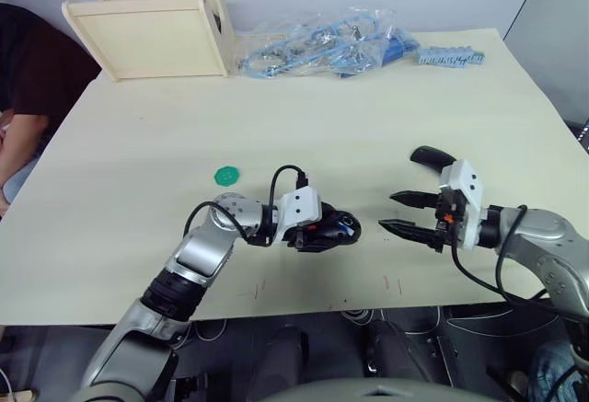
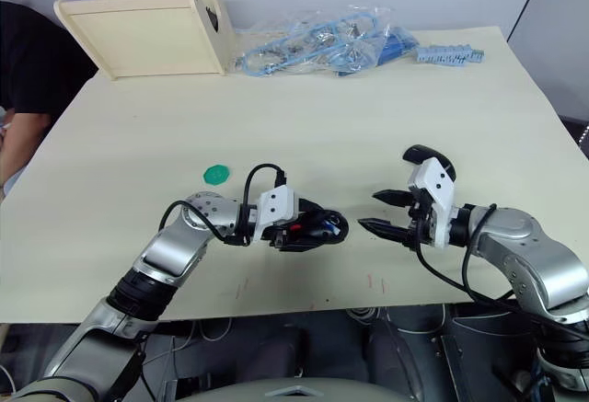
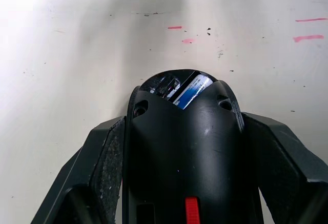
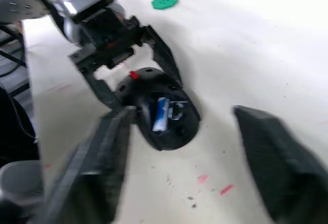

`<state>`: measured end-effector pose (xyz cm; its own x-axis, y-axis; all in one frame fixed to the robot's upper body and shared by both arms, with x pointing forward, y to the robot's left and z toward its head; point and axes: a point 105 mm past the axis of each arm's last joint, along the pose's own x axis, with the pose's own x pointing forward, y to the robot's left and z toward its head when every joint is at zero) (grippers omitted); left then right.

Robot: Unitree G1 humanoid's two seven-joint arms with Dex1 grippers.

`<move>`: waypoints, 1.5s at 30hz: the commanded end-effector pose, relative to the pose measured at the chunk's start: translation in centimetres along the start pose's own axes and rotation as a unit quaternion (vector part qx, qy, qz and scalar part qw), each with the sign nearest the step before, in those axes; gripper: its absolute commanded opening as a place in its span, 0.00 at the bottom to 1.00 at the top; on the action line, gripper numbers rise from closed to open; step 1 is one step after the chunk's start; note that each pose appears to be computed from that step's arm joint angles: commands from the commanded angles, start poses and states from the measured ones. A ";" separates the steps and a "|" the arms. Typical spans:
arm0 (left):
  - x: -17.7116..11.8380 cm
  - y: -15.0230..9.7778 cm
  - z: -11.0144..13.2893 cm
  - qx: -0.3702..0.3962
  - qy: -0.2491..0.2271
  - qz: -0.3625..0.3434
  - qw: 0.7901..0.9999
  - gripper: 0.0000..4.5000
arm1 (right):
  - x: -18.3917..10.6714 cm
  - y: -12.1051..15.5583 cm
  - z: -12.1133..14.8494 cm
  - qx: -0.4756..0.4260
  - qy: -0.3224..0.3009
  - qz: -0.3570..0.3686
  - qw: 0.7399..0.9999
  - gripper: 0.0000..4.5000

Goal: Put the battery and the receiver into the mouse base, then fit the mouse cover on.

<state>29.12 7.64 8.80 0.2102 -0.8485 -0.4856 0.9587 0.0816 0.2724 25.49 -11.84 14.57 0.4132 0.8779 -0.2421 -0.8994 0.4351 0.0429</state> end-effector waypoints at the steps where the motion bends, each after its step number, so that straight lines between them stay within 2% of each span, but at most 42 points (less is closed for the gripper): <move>1: -0.5 -0.3 -1.4 -0.020 0.017 -0.002 1.000 0.66 | -2.3 1.0 0.5 -0.031 -0.004 -0.004 0.999 0.99; 6: -0.9 -0.1 -0.9 -0.035 -0.004 -0.006 0.999 0.66 | -4.1 1.7 0.0 -0.034 0.005 -0.019 0.999 0.99; 8: -1.0 0.0 -0.8 -0.032 -0.012 -0.004 0.999 0.89 | -4.8 1.8 -0.2 -0.032 0.008 -0.029 0.999 1.00; 10: -1.1 0.2 -0.5 -0.030 -0.022 0.003 0.999 1.00 | -5.1 1.7 -0.4 -0.031 0.010 -0.036 0.999 1.00; 14: -1.4 0.3 -0.1 -0.027 -0.034 0.010 0.999 1.00 | -5.5 1.7 -0.8 -0.029 0.014 -0.043 0.999 1.00; 19: -4.5 0.3 1.5 -0.062 -0.097 0.049 0.992 1.00 | -6.2 1.0 -1.3 -0.023 0.015 -0.078 0.997 1.00; 23: -6.2 -0.7 2.2 -0.099 -0.128 0.059 0.985 1.00 | -6.6 0.1 -1.2 -0.021 0.015 -0.099 0.995 1.00; 31: -8.7 -2.0 2.3 -0.147 -0.147 0.092 0.974 1.00 | -7.3 -3.1 -0.5 -0.004 0.017 -0.158 0.987 1.00; 35: -10.2 -2.1 1.6 -0.162 -0.161 0.152 0.962 1.00 | -7.5 -5.4 0.0 0.003 0.025 -0.191 0.981 1.00; 41: -11.9 -3.1 0.8 -0.165 -0.167 0.163 0.958 1.00 | -6.9 -6.9 0.0 0.022 0.039 -0.192 0.980 1.00; 45: -13.6 -4.0 1.7 -0.140 -0.213 0.156 0.954 1.00 | -6.1 -9.0 0.2 0.025 0.046 -0.205 0.977 1.00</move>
<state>22.78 17.78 13.95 0.4809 -0.8730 -0.0810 0.8768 0.4793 0.0399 30.46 -20.86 15.41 0.7081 0.6219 -0.3344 -0.6605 0.7508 -0.0025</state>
